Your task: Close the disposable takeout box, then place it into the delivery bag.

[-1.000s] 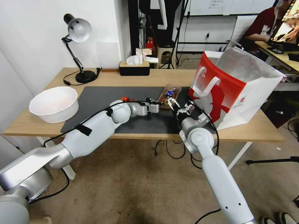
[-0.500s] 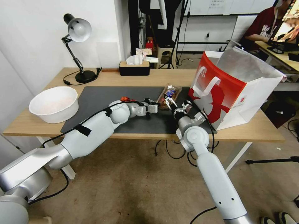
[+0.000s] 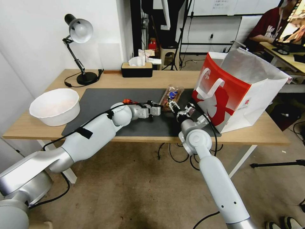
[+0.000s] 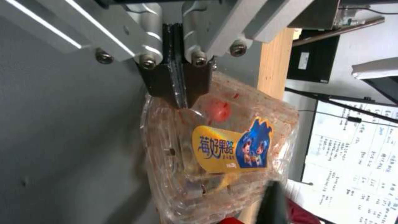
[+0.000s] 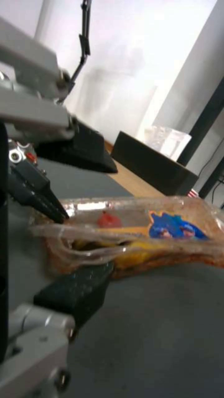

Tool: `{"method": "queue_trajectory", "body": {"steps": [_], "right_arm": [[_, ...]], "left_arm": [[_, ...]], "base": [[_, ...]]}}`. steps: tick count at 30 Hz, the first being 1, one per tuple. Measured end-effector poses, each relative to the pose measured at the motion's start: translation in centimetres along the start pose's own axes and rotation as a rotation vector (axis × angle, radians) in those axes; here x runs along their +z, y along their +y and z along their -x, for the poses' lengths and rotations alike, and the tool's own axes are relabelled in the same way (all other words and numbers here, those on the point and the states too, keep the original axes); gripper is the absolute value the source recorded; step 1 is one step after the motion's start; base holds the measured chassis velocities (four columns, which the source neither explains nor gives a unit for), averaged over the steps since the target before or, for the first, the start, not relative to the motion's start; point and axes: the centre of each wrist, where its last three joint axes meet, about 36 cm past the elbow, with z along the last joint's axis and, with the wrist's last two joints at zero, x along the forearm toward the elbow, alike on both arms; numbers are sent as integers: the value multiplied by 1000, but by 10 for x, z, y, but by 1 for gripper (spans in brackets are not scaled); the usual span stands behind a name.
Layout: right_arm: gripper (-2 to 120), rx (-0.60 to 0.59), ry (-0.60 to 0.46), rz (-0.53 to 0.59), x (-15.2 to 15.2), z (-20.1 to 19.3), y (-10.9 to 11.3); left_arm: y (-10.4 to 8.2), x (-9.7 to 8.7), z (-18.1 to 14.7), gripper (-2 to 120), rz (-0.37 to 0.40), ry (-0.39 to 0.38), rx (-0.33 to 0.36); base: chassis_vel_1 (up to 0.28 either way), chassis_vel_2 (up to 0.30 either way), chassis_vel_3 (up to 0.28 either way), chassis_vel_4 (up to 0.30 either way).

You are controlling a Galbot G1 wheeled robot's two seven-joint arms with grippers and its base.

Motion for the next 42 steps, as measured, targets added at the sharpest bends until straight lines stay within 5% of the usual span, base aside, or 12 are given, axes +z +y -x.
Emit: {"method": "queue_trajectory", "body": {"steps": [13,28,42], "right_arm": [[2,23,13,7,7,4,-1],[0,28,18,-1,11,1,-5],[0,7,25,-19,10,1,-11]], "left_arm": [[-4,5,-1,0,-15,7,1],[0,1,0,0,-74,-7,0],[28,-17,-10,0,-148,-43,-37]], "base": [[0,0,0,0],[0,0,0,0],[0,0,0,0]]}}
